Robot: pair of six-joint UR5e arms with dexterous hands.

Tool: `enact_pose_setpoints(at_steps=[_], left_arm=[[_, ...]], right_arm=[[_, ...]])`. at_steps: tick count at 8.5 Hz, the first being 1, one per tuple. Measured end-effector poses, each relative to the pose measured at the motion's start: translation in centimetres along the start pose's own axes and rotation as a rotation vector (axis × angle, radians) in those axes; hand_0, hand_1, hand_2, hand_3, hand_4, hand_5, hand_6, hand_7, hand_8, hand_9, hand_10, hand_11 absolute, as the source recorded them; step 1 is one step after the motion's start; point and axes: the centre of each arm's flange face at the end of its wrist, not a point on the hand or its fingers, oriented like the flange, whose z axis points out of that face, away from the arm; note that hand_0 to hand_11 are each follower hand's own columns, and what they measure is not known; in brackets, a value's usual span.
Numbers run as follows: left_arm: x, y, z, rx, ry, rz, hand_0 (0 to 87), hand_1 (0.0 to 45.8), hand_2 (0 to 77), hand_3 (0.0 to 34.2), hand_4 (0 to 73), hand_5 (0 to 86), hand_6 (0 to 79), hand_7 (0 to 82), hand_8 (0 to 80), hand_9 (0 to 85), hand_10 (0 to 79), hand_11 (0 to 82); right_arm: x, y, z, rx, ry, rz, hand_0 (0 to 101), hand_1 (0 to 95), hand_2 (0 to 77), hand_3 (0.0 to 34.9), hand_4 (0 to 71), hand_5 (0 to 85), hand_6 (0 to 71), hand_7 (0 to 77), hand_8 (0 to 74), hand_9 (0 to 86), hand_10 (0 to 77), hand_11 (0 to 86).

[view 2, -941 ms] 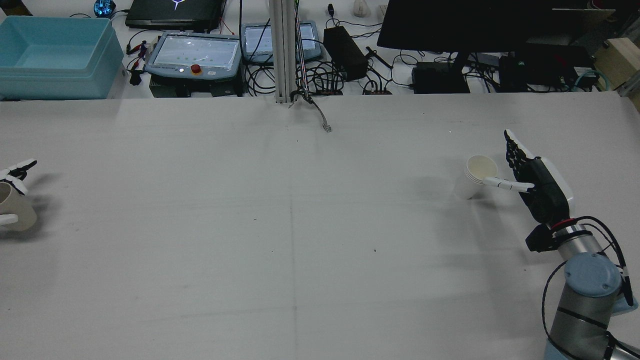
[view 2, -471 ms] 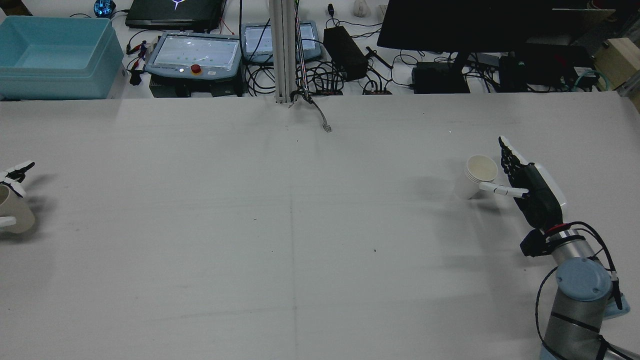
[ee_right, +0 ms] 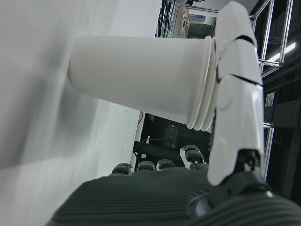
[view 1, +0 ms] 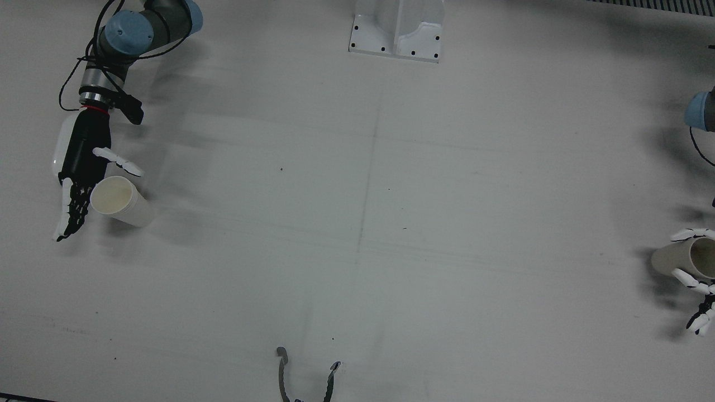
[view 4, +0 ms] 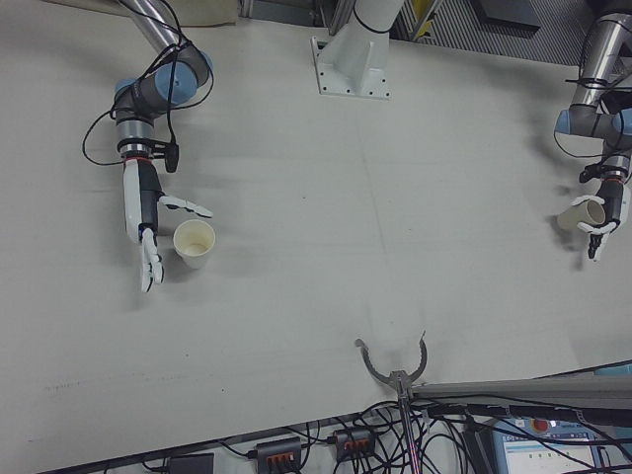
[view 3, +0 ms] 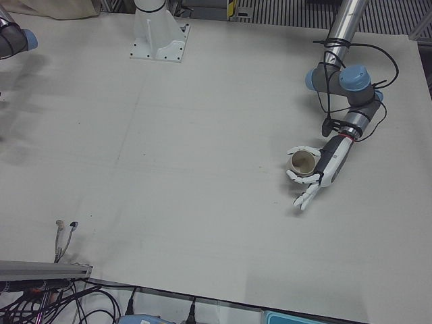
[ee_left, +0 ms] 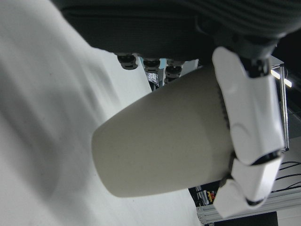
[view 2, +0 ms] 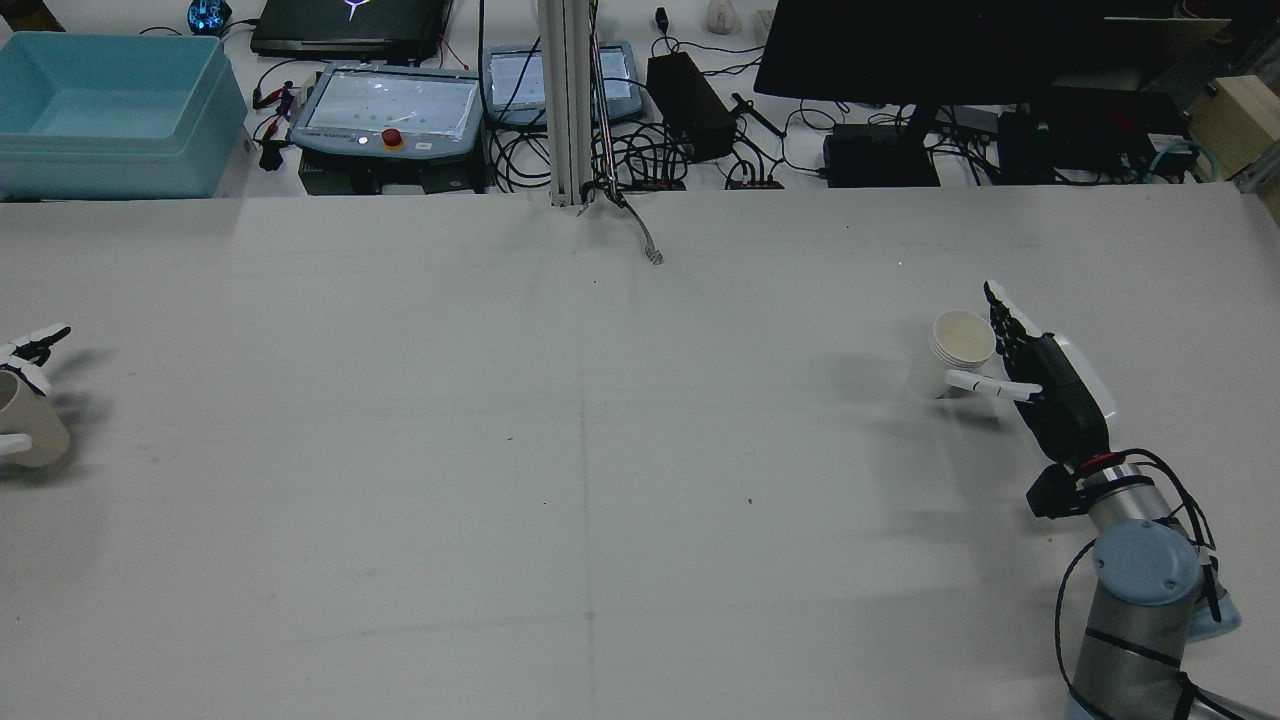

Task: Pour water
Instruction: 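Close the right hand around the cup stack and lift it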

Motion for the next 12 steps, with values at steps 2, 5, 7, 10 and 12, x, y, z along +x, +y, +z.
enact_pose_setpoints(at_steps=[2, 5, 7, 10, 12], left_arm=[[-0.1, -0.1, 0.2, 0.0, -0.001, 0.0, 52.6, 16.4, 27.3, 0.0, 49.6, 35.5, 11.4, 8.2, 4.4, 2.7, 2.2, 4.4], [-0.2, -0.3, 0.2, -0.001, -0.001, -0.003, 52.7, 16.4, 27.8, 0.0, 49.6, 35.5, 11.4, 8.2, 4.4, 2.7, 2.2, 4.4], [-0.3, -0.2, 0.3, -0.003, -0.001, -0.003, 52.9, 16.4, 27.8, 0.0, 49.6, 35.5, 11.4, 8.2, 4.9, 2.7, 2.2, 4.4], [-0.3, -0.1, 0.7, -0.004, 0.0, 0.001, 52.3, 16.4, 27.8, 0.0, 49.6, 35.5, 11.4, 8.2, 5.4, 2.7, 2.7, 4.4], [-0.3, -0.1, 0.8, -0.002, -0.001, 0.002, 52.3, 16.4, 27.8, 0.0, 49.6, 35.5, 11.4, 8.2, 5.4, 2.7, 2.7, 5.5]], right_arm=[[0.1, -0.1, -0.1, 0.002, 0.001, 0.004, 60, 28.4, 9.3, 0.0, 0.0, 0.5, 0.5, 1.6, 0.0, 0.5, 0.5, 0.5], [1.3, -0.7, 0.6, 0.014, 0.001, -0.004, 60, 27.8, 10.9, 0.0, 0.0, 0.5, 0.5, 1.6, 0.5, 0.5, 0.5, 0.5], [1.9, -0.3, 1.2, 0.012, -0.002, -0.001, 60, 27.8, 9.8, 0.0, 0.0, 0.5, 0.5, 1.6, 0.0, 0.5, 0.5, 0.5], [2.1, 0.0, 1.5, 0.01, -0.005, 0.003, 61, 27.8, 9.8, 0.0, 0.0, 0.5, 0.5, 1.6, 0.5, 0.5, 0.5, 0.5], [2.4, 0.6, 1.8, 0.004, -0.005, 0.01, 61, 27.8, 9.8, 0.0, 0.0, 0.5, 0.5, 1.6, 0.0, 0.5, 0.5, 0.5]])
